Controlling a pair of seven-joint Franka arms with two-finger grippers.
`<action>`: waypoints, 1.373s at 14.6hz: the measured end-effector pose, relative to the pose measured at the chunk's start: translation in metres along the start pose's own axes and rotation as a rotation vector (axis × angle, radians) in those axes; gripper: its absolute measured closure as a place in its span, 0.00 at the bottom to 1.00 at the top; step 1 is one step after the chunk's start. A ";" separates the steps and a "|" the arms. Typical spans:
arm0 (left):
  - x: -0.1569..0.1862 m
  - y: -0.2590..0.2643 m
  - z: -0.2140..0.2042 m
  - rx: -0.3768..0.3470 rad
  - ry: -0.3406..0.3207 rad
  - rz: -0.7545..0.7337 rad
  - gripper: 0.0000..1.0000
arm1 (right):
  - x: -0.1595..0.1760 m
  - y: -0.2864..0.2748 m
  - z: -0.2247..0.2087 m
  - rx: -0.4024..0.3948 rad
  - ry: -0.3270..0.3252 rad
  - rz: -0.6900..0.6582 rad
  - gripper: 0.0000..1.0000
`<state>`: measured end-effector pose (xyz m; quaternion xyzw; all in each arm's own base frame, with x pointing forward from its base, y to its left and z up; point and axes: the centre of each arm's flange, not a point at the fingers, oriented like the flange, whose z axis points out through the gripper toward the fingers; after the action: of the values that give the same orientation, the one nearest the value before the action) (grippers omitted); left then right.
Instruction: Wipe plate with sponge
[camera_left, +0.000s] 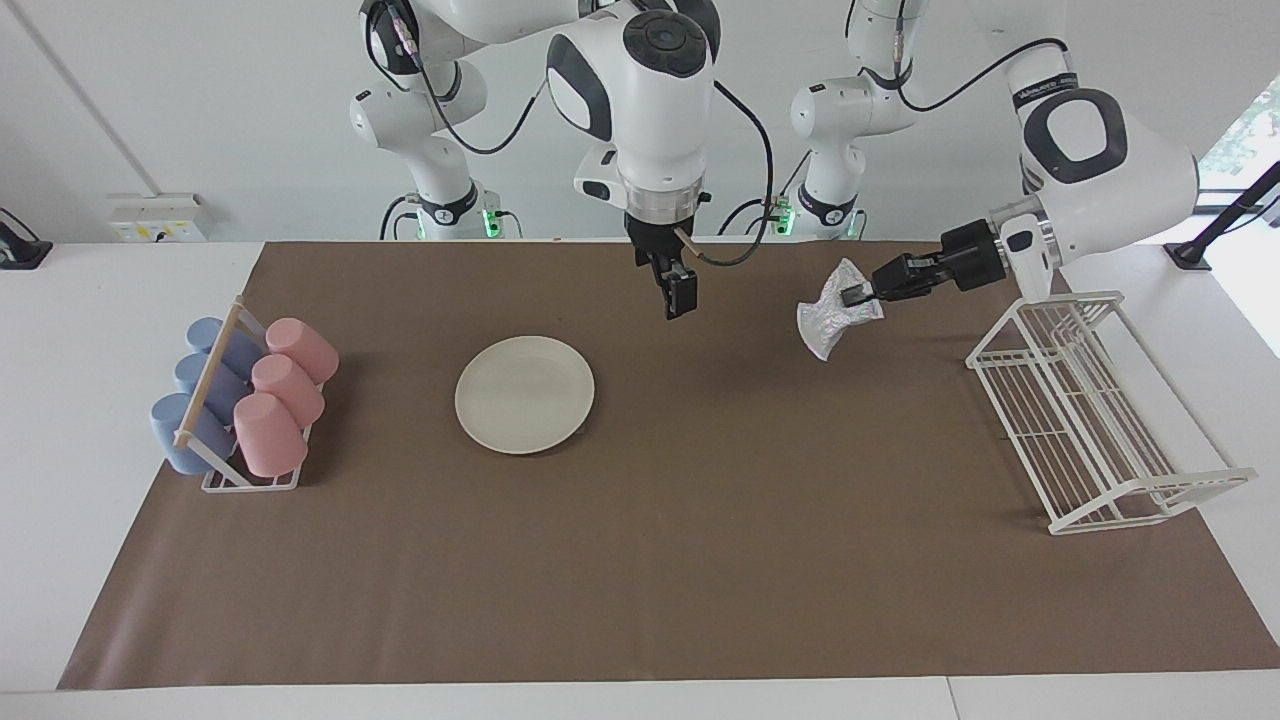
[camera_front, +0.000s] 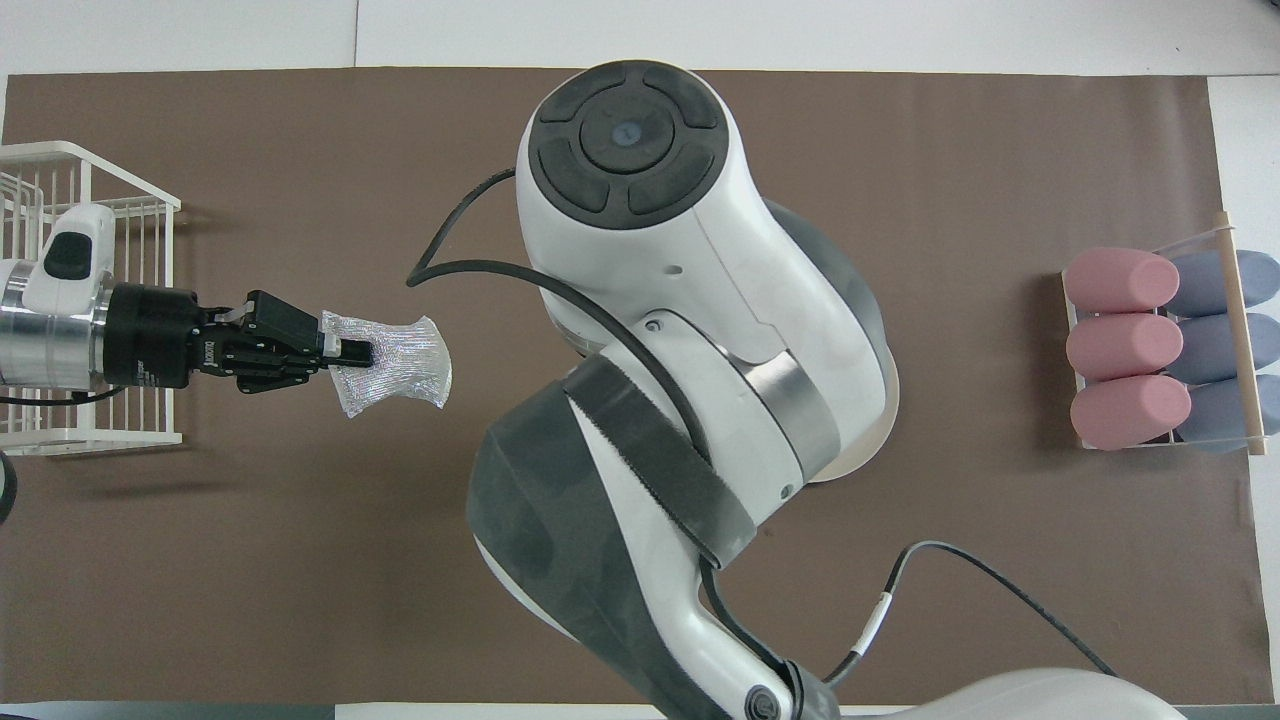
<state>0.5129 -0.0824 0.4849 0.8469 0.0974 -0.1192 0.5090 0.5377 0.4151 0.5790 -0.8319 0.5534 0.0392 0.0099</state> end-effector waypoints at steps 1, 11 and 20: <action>-0.002 -0.006 0.006 -0.037 -0.008 0.024 0.95 | -0.008 0.000 0.000 0.016 -0.006 -0.011 0.00; -0.019 -0.035 0.076 -0.312 -0.059 0.139 0.95 | -0.022 -0.003 0.022 0.038 -0.088 0.027 0.00; -0.025 -0.026 0.084 -0.336 -0.066 0.149 0.95 | -0.054 0.020 0.045 0.064 -0.124 0.076 0.00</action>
<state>0.4727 -0.1453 0.4325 0.7503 0.0361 -0.0910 0.6538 0.4960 0.4597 0.5390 -0.8055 0.5840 0.0731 0.0691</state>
